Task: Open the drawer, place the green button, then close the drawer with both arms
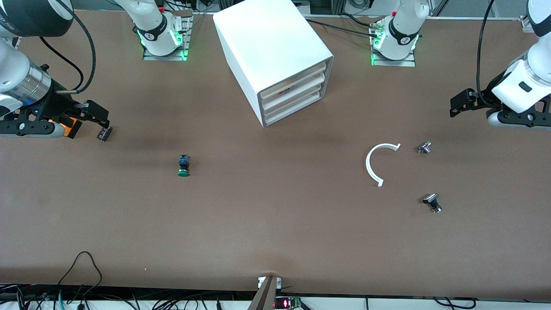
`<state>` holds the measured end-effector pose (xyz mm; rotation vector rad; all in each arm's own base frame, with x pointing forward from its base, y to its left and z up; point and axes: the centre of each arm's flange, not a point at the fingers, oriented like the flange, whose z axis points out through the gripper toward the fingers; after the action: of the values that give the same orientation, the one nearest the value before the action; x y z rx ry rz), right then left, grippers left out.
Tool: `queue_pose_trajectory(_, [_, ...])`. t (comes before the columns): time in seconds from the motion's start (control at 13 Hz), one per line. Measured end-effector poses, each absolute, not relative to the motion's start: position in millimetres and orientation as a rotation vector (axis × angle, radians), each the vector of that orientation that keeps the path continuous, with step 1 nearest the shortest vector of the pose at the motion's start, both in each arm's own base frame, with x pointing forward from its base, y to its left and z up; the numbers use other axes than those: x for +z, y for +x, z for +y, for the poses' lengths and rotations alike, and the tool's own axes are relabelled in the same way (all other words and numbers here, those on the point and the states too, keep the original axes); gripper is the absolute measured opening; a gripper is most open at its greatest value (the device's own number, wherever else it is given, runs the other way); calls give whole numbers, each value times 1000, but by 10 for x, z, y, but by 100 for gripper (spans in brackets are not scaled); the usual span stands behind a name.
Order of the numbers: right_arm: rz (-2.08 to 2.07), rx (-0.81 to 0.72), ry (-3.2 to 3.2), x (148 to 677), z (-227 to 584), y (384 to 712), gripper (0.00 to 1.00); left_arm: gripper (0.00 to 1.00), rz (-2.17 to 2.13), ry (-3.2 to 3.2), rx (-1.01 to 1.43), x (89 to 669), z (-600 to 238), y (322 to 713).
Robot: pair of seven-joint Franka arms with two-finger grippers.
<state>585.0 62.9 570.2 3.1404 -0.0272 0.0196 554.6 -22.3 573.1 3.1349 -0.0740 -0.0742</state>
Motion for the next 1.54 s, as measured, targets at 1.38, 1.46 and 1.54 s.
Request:
queue_pose_trajectory(1.38, [58, -118, 3131, 5282, 961, 5822, 100, 100, -79, 3101, -111, 5743, -297, 5553])
queue_pose_trajectory(1.46, [58, -140, 3129, 5202, 1010, 5826, 100, 100, -79, 3100, -120, 5738, -297, 5547])
queue_pose_trajectory(1.54, [56, -157, 3128, 5137, 1039, 5838, 100, 100, -79, 3100, -127, 5733, -296, 5543])
